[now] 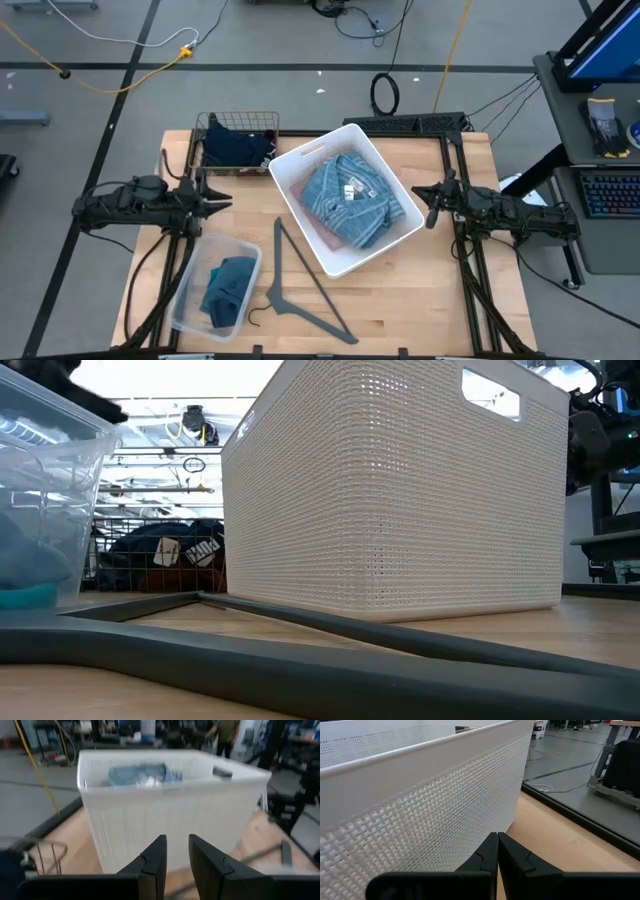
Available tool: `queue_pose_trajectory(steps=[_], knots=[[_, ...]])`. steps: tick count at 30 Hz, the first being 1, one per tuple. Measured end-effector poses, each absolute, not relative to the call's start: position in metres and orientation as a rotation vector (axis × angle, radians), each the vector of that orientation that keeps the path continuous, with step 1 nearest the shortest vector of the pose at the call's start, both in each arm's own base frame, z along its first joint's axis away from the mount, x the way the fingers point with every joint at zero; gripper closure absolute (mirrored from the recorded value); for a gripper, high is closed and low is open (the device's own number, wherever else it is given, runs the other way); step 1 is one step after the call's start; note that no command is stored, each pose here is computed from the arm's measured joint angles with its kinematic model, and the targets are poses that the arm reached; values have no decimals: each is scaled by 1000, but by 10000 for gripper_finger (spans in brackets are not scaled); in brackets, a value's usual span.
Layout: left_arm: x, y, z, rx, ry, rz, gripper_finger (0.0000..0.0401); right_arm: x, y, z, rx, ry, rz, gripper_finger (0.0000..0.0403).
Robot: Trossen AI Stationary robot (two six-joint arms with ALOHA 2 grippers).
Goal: Pick & Place Cloths
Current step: Return to Home Position
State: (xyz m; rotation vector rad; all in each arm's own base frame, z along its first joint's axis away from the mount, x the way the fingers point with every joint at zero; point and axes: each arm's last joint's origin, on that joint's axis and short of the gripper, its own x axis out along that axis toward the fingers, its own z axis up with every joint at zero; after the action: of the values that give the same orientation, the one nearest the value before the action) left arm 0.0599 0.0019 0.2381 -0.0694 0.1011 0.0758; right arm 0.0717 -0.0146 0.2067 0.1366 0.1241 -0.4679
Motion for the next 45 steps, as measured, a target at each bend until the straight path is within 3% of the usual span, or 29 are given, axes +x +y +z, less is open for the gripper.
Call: queue_pose_trajectory(steps=[8,21,45], knots=[[72,1,224,-62,53,57,320,72,-15,207,148,122,-469,401],[97,0,170,-135,-28,17,320,72,-15,206,158,122,-470,399],[99,1,167,-244,0,42,320,72,-15,206,160,126,-469,399]])
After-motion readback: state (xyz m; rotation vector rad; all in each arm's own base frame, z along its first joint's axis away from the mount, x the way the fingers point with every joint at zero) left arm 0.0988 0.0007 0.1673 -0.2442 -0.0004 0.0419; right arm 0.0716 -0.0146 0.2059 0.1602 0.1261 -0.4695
